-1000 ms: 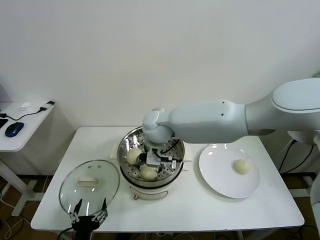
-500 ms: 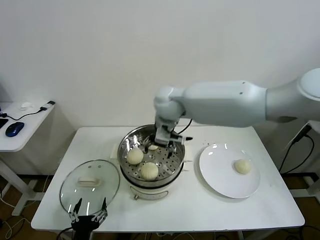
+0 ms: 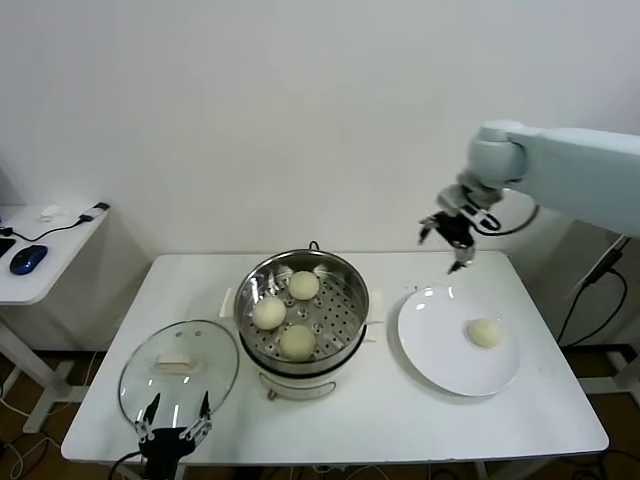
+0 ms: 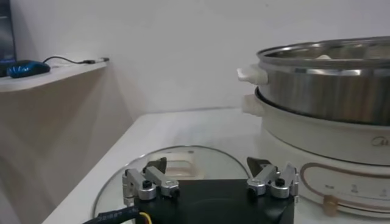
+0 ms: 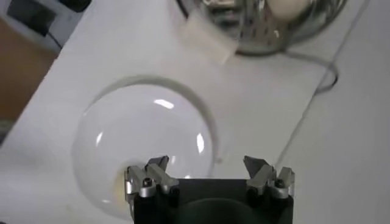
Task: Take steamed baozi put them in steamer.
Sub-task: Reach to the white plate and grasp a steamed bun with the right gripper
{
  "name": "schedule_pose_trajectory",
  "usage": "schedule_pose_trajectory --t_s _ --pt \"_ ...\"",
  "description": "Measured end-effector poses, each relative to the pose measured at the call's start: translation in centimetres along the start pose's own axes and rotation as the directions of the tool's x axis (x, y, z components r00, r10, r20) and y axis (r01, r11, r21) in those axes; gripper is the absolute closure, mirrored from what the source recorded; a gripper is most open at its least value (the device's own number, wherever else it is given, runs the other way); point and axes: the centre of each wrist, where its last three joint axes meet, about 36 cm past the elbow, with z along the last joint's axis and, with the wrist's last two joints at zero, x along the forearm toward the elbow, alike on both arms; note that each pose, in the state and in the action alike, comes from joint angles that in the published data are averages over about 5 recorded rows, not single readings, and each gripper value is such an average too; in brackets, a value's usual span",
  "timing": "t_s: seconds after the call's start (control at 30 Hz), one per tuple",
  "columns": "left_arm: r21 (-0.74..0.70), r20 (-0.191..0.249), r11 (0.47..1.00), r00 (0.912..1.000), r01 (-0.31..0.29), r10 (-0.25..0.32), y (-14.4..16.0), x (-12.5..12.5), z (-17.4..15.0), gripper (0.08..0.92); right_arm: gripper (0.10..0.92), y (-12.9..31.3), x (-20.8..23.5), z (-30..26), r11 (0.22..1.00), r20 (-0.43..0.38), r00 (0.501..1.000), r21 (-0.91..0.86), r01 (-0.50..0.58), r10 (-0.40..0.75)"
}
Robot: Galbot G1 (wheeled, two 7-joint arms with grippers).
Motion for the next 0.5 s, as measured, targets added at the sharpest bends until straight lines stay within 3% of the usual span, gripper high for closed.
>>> schedule_pose_trajectory --t_s 0.23,0.5 --pt "-0.001 -0.011 1.0 0.9999 -0.004 0.004 -0.1 0.3 0.2 0.177 0.2 4.3 -6.2 5.7 0.977 -0.007 0.999 -0.207 0.044 -0.047" --pt "-0.002 -0.019 1.0 0.9998 -0.001 0.001 -0.1 0.5 0.5 0.177 0.2 7.2 -12.6 8.6 0.94 -0.013 0.996 -0.332 0.075 -0.084"
